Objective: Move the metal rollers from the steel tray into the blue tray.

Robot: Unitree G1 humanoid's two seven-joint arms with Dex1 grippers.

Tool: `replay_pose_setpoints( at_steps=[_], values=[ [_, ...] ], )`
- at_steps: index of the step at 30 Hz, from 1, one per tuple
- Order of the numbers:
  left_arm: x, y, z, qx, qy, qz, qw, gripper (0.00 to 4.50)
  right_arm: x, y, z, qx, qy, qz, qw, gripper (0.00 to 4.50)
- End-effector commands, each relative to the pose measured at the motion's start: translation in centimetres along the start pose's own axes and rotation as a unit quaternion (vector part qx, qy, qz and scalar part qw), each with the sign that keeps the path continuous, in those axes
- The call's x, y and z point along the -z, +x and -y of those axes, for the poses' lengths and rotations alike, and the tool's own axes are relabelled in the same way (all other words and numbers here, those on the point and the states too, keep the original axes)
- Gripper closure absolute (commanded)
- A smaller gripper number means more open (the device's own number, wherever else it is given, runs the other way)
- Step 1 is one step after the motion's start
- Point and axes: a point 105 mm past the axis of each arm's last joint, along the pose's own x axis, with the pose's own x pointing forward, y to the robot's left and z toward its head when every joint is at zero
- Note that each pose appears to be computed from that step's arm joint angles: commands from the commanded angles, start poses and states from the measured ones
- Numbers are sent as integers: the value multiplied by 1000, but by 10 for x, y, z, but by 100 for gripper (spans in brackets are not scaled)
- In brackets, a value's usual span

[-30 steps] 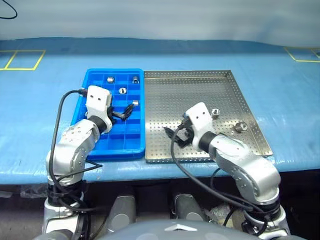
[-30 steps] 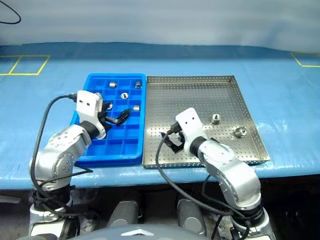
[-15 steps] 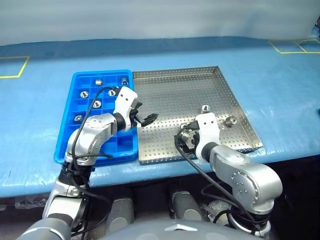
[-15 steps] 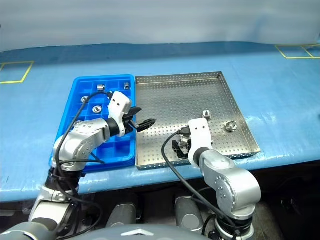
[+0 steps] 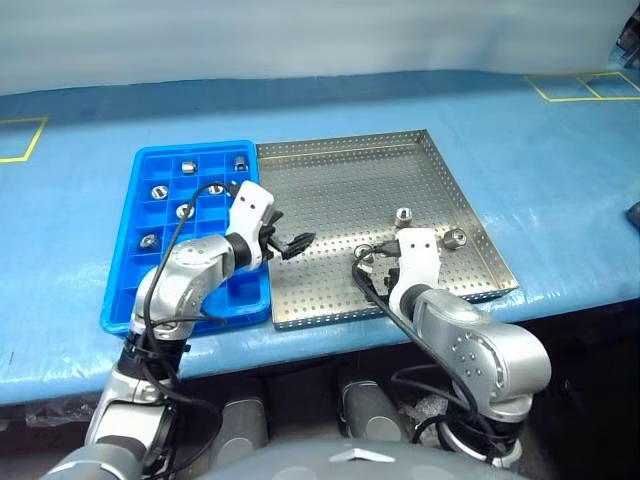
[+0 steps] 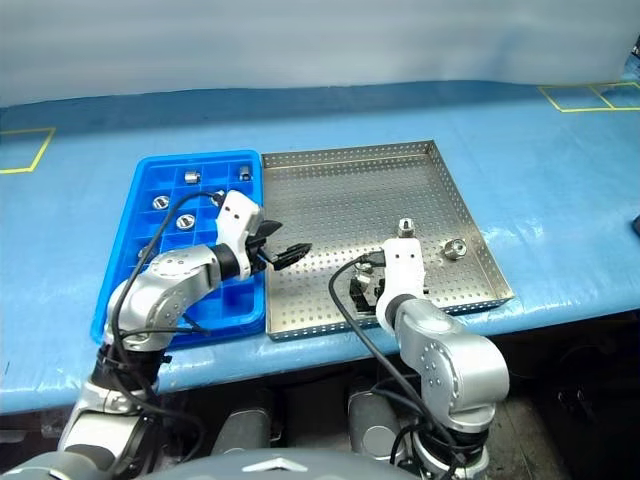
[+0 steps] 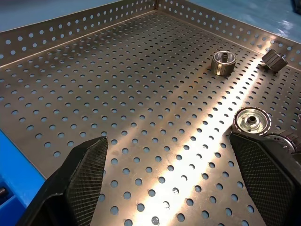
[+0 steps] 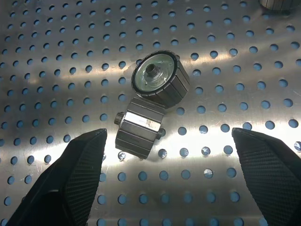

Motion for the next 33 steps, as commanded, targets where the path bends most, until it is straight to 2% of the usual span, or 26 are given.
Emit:
replay_pose_setpoints(
  at_steps=[1, 10, 13, 21, 29, 33],
  values=[
    [-12, -6, 2, -4, 10, 25, 1000, 2, -10, 5, -17, -30, 22, 21, 999, 0],
    [-9, -10, 0, -15, 9, 21, 1000, 2, -14, 16, -19, -35, 37, 34, 998, 0],
    [-8, -11, 0, -17, 8, 21, 1000, 0, -17, 18, -13, -21, 52, 48, 997, 65],
    [-9, -11, 1, -18, 8, 22, 1000, 0, -21, 15, -6, -10, 49, 59, 997, 321],
    [-13, -8, 3, -13, 11, 29, 999, 0, -27, 10, -3, -13, 22, 69, 997, 320],
    [-18, -7, 5, -12, 3, 45, 999, 0, -45, 0, -8, -52, -32, 115, 991, 320]
  ],
)
